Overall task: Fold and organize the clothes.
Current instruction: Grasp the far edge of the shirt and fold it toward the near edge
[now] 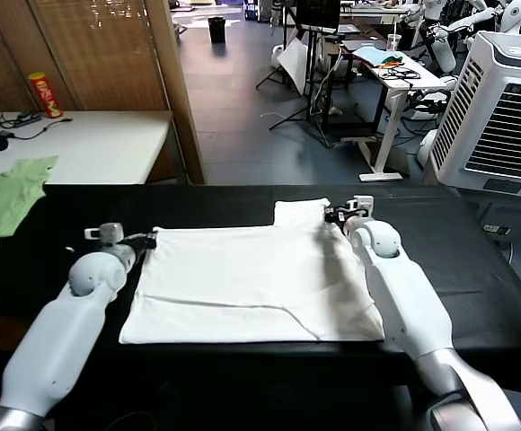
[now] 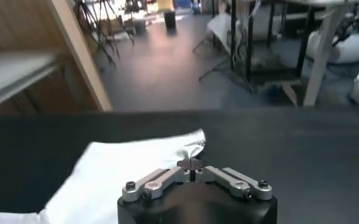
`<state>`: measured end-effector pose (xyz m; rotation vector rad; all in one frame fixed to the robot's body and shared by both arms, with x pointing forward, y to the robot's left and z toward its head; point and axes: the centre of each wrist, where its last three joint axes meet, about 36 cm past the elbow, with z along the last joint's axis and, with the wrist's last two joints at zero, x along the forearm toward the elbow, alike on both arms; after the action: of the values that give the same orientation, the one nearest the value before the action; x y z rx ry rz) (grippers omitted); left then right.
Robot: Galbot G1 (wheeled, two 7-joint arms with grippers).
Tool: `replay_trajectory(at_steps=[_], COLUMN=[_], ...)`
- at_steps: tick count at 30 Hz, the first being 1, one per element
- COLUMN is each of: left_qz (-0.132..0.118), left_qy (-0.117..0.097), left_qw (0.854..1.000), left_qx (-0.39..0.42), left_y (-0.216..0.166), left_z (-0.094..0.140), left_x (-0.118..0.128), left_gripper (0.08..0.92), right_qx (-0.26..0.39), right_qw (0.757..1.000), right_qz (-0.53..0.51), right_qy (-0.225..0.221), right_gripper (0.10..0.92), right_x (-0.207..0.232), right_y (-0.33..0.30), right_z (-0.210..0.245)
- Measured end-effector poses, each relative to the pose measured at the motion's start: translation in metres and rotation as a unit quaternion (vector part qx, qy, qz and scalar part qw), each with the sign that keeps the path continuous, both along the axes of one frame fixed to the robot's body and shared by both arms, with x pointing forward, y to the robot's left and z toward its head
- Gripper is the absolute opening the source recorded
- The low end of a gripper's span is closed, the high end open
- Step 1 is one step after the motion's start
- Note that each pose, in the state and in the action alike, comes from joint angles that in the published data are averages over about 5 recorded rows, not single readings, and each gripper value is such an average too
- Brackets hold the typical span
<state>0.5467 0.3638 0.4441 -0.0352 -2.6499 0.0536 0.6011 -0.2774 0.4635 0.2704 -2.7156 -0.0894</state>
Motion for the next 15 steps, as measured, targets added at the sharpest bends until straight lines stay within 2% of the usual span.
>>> replay_trajectory(at_steps=[7,15], left_qz=[-0.02,-0.05], left_qy=[-0.023,-0.03], left_qw=[1.0,0.998], left_qx=[0.005,0.036], left_y=[0.0,-0.003], left_z=[0.021,0.035], left_x=[-0.041,-0.099], left_gripper=[0.127,0.127], right_qx=[-0.036,-0.067], right_qw=[0.999,0.996], right_qz=[0.013,0.031], right_qy=[0.026,0.058], right_gripper=[0.122,0.122], right_x=[-0.06,-0.121], right_y=[-0.01,-0.016], right_z=[0.008,0.009])
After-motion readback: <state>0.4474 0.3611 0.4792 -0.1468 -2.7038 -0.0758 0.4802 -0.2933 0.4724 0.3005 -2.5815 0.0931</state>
